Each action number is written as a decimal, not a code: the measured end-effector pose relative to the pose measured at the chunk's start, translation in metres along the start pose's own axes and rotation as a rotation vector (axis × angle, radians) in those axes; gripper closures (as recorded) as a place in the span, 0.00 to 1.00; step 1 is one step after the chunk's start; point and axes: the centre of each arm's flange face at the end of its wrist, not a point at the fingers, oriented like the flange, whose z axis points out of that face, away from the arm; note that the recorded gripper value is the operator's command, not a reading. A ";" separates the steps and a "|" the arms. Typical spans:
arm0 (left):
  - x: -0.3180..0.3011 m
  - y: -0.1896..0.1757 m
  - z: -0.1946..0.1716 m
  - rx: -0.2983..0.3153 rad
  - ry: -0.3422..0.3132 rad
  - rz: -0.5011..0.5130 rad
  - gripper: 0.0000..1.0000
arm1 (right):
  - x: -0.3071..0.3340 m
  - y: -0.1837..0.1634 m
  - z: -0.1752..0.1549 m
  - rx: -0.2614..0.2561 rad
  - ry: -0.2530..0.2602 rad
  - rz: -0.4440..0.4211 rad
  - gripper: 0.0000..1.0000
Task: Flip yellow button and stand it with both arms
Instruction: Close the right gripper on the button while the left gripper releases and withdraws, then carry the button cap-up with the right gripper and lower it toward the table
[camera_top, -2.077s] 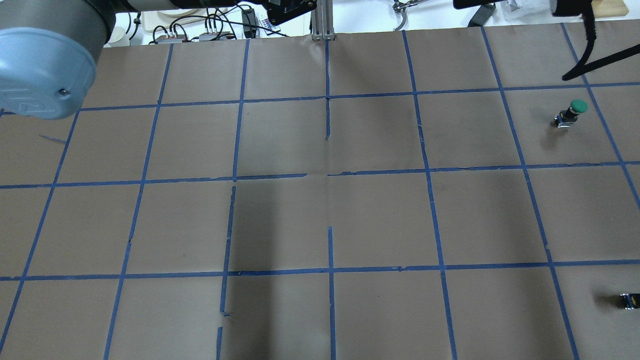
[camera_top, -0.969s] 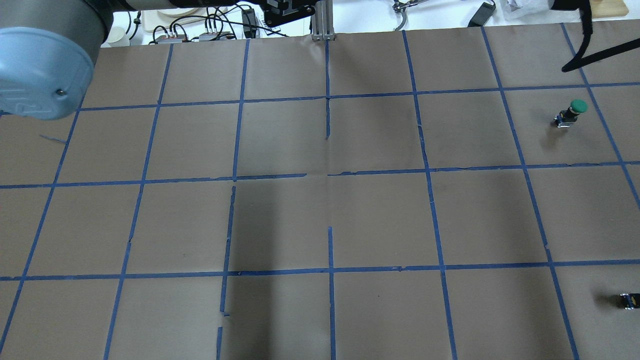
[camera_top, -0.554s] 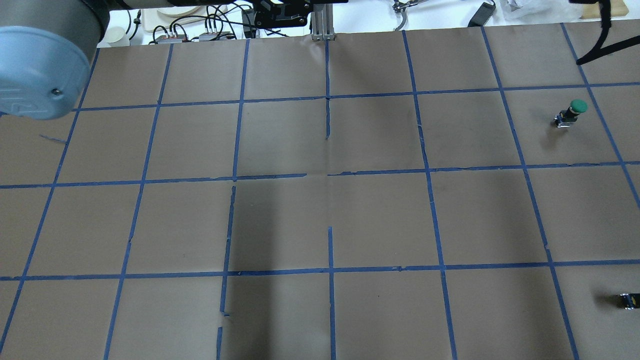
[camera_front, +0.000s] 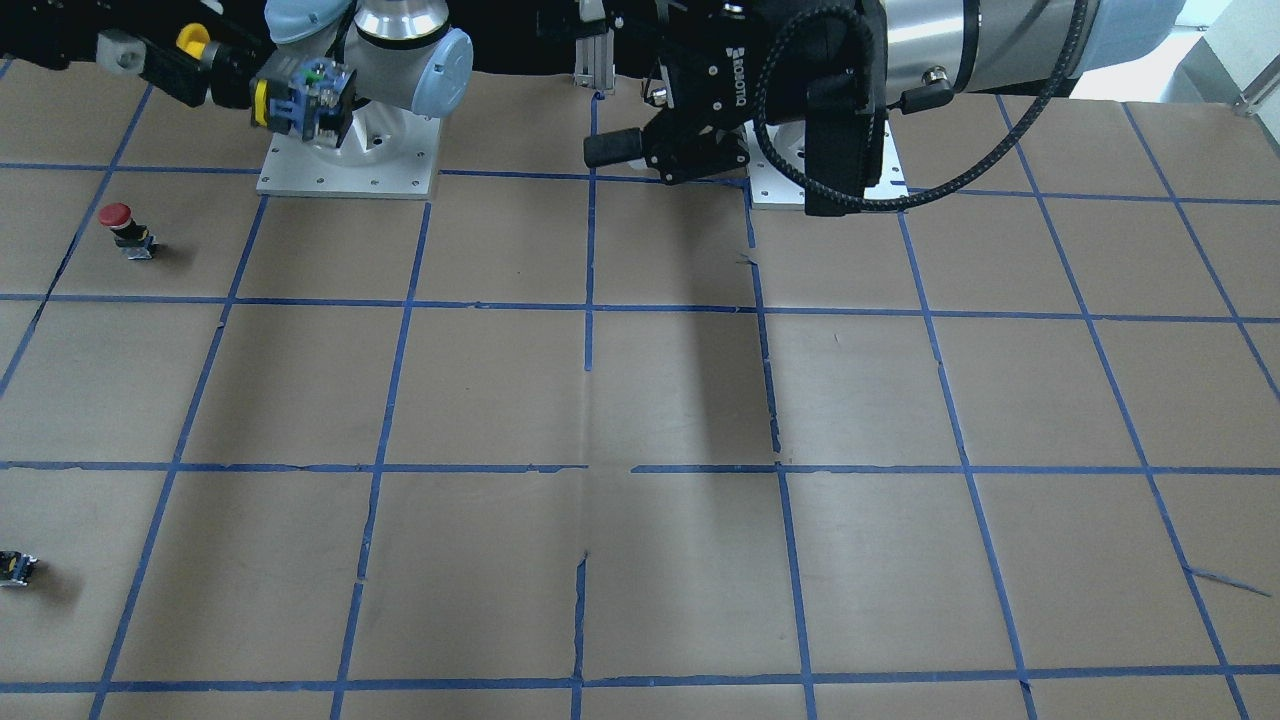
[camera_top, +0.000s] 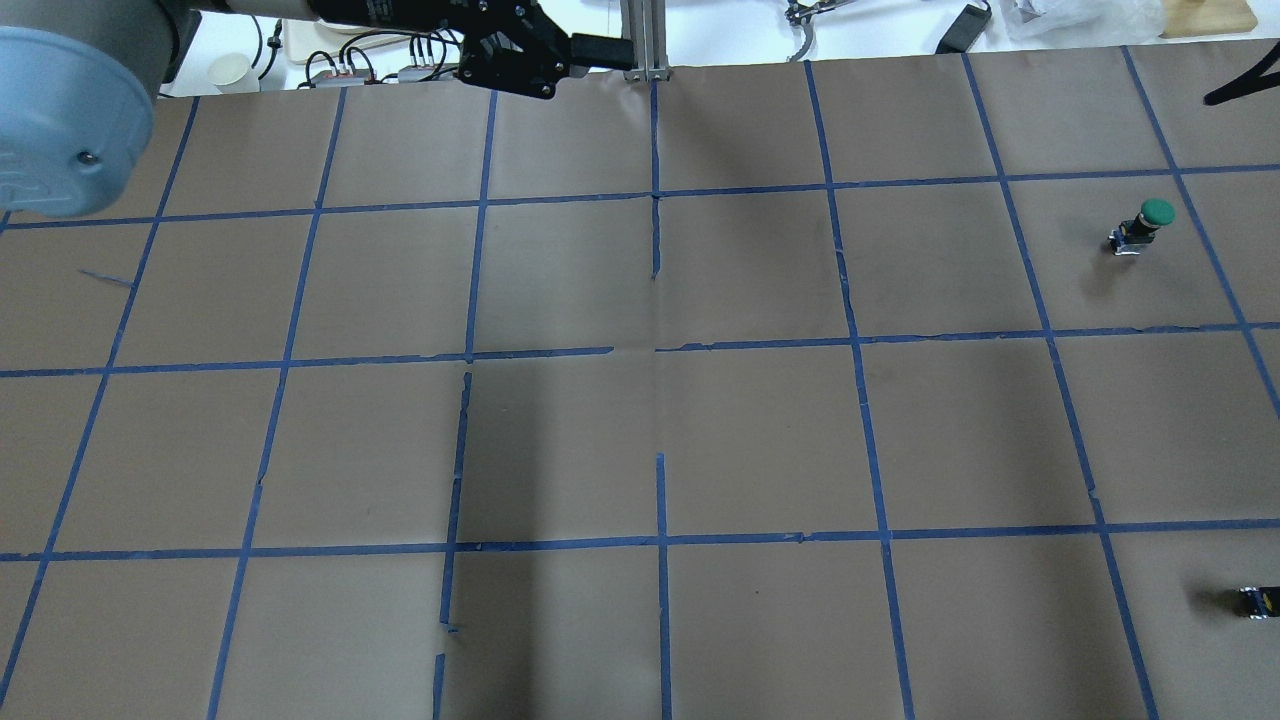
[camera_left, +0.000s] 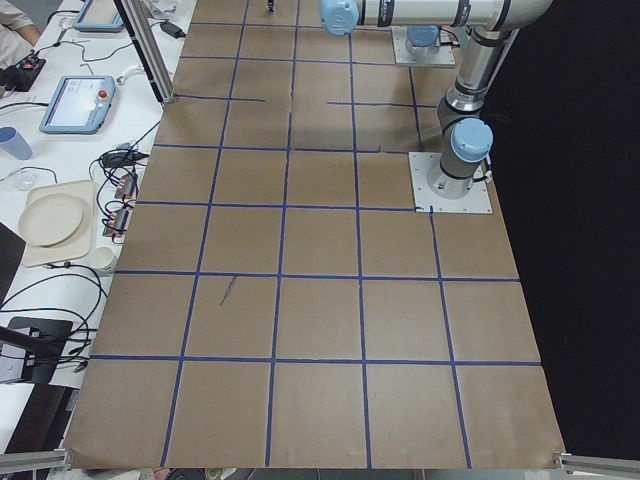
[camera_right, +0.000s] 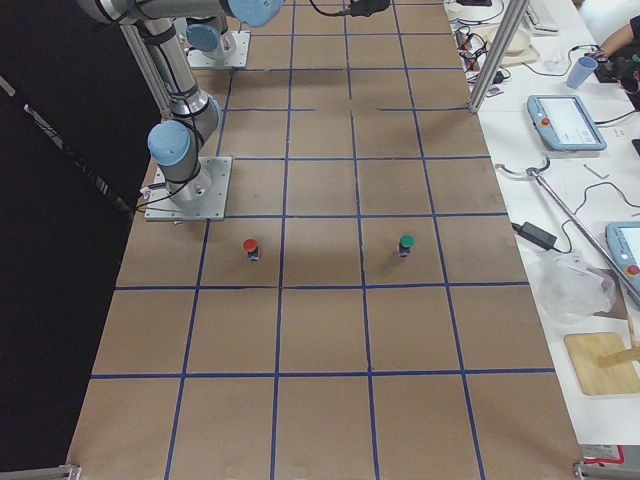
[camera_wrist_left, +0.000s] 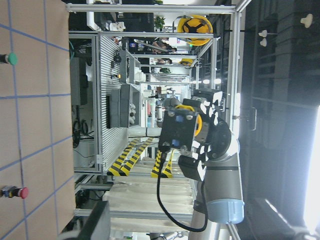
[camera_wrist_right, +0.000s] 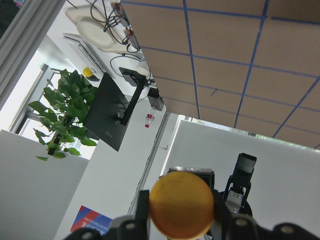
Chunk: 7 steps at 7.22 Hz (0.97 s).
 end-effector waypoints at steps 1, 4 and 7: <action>-0.011 -0.005 -0.002 0.015 -0.149 0.005 0.01 | 0.003 -0.011 0.001 0.075 0.039 -0.088 0.89; -0.032 -0.018 -0.031 0.051 -0.689 0.000 0.01 | 0.036 -0.058 0.001 0.283 0.386 -0.412 0.92; -0.032 -0.009 -0.081 0.045 -1.184 0.013 0.00 | 0.073 -0.125 -0.002 0.393 0.841 -0.726 0.94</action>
